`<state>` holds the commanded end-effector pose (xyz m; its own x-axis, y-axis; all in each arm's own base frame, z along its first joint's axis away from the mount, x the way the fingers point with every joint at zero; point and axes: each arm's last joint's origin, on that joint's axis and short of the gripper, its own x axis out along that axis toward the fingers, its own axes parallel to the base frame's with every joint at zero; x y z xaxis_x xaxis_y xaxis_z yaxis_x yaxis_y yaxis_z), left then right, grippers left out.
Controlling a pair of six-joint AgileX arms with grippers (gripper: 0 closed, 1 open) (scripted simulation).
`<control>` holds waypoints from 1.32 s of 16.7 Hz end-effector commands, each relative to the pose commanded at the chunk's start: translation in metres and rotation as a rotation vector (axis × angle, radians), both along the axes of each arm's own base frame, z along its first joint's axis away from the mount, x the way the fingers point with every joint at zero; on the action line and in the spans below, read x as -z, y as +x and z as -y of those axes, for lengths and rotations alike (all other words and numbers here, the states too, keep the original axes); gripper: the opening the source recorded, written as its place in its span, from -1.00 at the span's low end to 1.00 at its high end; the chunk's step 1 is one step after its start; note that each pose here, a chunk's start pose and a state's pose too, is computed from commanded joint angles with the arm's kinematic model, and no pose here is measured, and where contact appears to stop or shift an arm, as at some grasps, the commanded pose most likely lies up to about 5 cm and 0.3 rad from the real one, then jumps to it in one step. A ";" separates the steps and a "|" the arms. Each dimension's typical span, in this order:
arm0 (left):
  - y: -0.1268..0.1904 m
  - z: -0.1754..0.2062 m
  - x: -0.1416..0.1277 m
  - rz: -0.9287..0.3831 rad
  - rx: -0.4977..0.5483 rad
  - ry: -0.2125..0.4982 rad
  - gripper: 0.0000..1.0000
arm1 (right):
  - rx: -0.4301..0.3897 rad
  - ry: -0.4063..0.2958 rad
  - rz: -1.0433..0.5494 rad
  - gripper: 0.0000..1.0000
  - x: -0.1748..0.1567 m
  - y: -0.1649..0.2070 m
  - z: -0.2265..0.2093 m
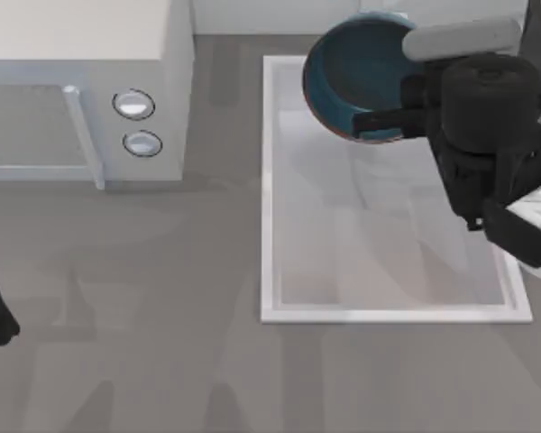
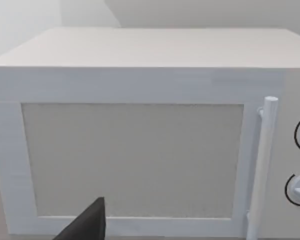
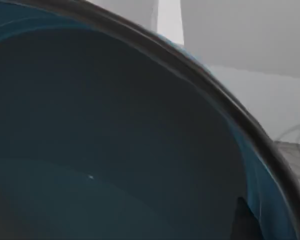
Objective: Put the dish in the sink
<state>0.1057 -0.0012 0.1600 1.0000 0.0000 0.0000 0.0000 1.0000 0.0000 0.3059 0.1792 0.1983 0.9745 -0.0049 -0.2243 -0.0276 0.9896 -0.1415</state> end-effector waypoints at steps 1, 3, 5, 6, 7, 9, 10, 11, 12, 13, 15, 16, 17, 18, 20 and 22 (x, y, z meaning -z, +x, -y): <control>0.000 0.000 0.000 0.000 0.000 0.000 1.00 | 0.004 0.029 0.054 -1.00 -0.002 -0.007 -0.002; 0.000 0.000 0.000 0.000 0.000 0.000 1.00 | 0.012 0.081 0.139 -1.00 -0.006 -0.020 -0.004; 0.000 0.000 0.000 0.000 0.000 0.000 1.00 | 0.018 0.119 0.195 -1.00 -0.009 -0.029 -0.005; 0.000 0.000 0.000 0.000 0.000 0.000 1.00 | 0.020 0.132 0.212 -1.00 -0.010 -0.033 -0.005; 0.000 0.000 0.000 0.000 0.000 0.000 1.00 | 0.021 0.140 0.223 -1.00 -0.010 -0.035 -0.004; 0.000 0.000 0.000 0.000 0.000 0.000 1.00 | 0.021 0.143 0.227 -1.00 -0.011 -0.036 -0.004; 0.000 0.000 0.000 0.000 0.000 0.000 1.00 | 0.021 0.143 0.227 -1.00 -0.011 -0.036 -0.004; 0.000 0.000 0.000 0.000 0.000 0.000 1.00 | 0.021 0.143 0.227 -1.00 -0.011 -0.036 -0.004; 0.000 0.000 0.000 0.000 0.000 0.000 1.00 | 0.024 0.142 0.224 -1.00 -0.010 -0.034 -0.004; 0.000 0.000 0.000 0.000 0.000 0.000 1.00 | 0.024 0.142 0.224 -1.00 -0.009 -0.034 -0.004; 0.000 0.000 0.000 0.000 0.000 0.000 1.00 | 0.024 0.140 0.222 -1.00 -0.001 -0.032 -0.006; 0.000 0.000 0.000 0.000 0.000 0.000 1.00 | 0.025 0.138 0.220 -1.00 0.006 -0.030 -0.007; 0.000 0.000 0.000 0.000 0.000 0.000 1.00 | 0.027 0.136 0.218 -1.00 0.017 -0.028 -0.009; 0.000 0.000 0.000 0.000 0.000 0.000 1.00 | 0.028 0.135 0.216 -1.00 0.029 -0.026 -0.011; 0.000 0.000 0.000 0.000 0.000 0.000 1.00 | 0.028 0.137 0.220 -1.00 0.057 -0.023 -0.014; 0.000 0.000 0.000 0.000 0.000 0.000 1.00 | 0.027 0.148 0.234 -1.00 0.085 -0.025 -0.014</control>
<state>0.1057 -0.0012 0.1600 1.0000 0.0000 0.0000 0.0000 1.0000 0.0000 0.2814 0.1930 0.1133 0.9999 -0.0150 0.0068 0.0150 0.9999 0.0050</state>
